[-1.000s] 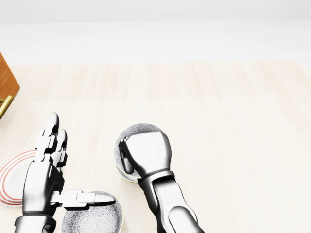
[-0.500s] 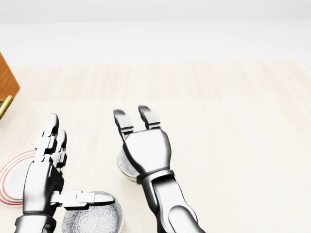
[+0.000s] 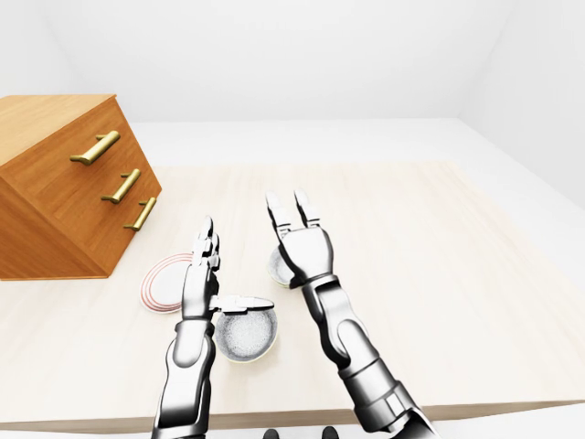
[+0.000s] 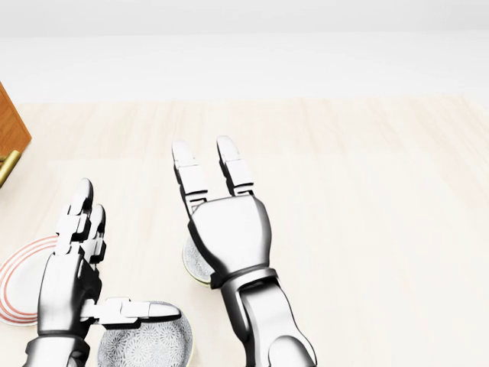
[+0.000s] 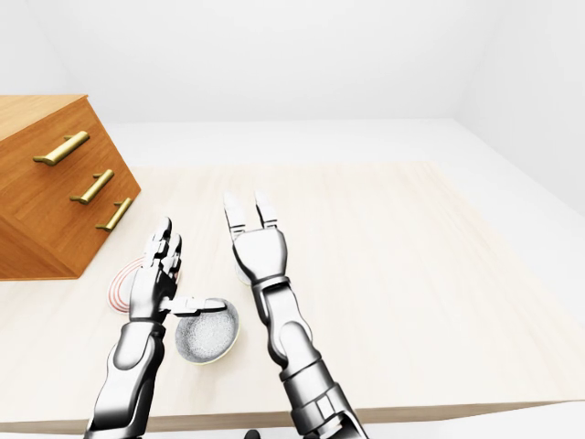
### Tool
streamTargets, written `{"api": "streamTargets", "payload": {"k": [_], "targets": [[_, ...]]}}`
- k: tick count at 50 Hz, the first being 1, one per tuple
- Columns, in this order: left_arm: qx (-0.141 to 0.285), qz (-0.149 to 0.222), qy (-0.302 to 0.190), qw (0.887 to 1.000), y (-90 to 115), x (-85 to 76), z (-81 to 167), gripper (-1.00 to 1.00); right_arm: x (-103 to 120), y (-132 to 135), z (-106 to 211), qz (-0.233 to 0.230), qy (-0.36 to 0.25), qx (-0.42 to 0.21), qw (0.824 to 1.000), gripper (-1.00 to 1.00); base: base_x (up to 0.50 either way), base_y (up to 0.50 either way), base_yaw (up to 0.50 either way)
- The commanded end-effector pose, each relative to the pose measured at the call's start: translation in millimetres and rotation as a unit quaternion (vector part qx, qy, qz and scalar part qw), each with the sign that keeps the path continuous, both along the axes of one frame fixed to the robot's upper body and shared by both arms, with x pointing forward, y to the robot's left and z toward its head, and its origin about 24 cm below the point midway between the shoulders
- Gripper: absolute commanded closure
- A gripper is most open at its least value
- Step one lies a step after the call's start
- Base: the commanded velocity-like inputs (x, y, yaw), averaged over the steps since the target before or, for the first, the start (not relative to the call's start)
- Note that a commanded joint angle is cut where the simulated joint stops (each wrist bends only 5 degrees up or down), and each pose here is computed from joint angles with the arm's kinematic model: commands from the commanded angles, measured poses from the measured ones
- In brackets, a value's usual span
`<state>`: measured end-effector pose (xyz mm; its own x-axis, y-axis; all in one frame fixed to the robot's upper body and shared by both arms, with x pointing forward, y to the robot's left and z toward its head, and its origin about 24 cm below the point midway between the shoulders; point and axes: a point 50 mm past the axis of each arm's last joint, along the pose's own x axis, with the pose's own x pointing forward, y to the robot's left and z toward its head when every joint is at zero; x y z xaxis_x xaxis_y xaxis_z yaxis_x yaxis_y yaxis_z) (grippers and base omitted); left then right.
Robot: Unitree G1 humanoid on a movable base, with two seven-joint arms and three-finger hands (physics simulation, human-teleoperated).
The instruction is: Stack the bowl at the front on the bowl in the middle.
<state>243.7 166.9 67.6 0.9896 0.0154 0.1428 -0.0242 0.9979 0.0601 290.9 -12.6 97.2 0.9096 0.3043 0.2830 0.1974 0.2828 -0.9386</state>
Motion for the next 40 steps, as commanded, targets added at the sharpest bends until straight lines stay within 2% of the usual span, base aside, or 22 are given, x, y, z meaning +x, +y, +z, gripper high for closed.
{"api": "streamTargets", "payload": {"k": [1, 7, 11, 14, 17, 21, 22, 30, 33, 40], "targets": [[-0.001, 0.001, 0.001, 1.000, 0.4, 0.6, -0.7, -1.00, -5.5, -6.0, 10.9, -0.004, -0.010, 0.009, 1.000, -1.00, 0.00, 0.00, 0.00], [-0.004, 0.001, 0.002, 1.000, 0.8, 0.1, -0.3, -1.00, -14.2, -20.0, 29.0, -0.011, -0.023, 0.040, 0.999, -1.00, 0.00, 0.00, 0.00], [-0.008, 0.000, 0.002, 1.000, 1.4, -0.5, 0.3, -1.00, -28.8, -41.2, 44.0, -0.011, -0.022, 0.103, 0.994, -1.00, 0.00, 0.00, 0.00], [-0.012, 0.000, 0.001, 1.000, 1.3, -2.2, 2.1, -1.00, -53.8, -62.3, 57.1, 0.002, -0.024, 0.171, 0.985, -1.00, 0.00, 0.00, 0.00], [-0.016, 0.000, -0.001, 1.000, 2.0, -4.2, 5.5, -1.00, -70.3, -73.5, 63.5, 0.016, -0.026, 0.209, 0.977, -1.00, 0.00, 0.00, 0.00], [-0.020, 0.000, -0.006, 1.000, 3.1, -6.7, 9.5, -1.00, -95.2, -93.2, 73.7, 0.036, -0.035, 0.279, 0.959, -1.00, 0.00, 0.00, 0.00], [-0.022, 0.000, -0.008, 1.000, 3.9, -8.1, 11.4, -1.00, -103.3, -101.2, 75.1, 0.043, -0.032, 0.310, 0.949, -1.00, 0.00, 0.00, 0.00], [-0.036, 0.001, -0.021, 0.999, 9.3, -18.5, 22.6, -1.00, -133.3, -129.1, 68.4, 0.072, -0.012, 0.410, 0.909, -1.00, 0.00, 0.00, 0.00], [-0.043, 0.000, -0.030, 0.999, 12.2, -26.1, 27.8, -1.00, -139.6, -138.3, 67.5, 0.082, -0.015, 0.439, 0.895, -1.00, 0.00, 0.00, 0.00], [-0.052, -0.002, -0.044, 0.998, 16.9, -39.4, 32.6, -1.00, -139.6, -150.8, 49.3, 0.050, 0.020, 0.483, 0.874, -1.00, 0.00, 0.00, 0.00]]}}
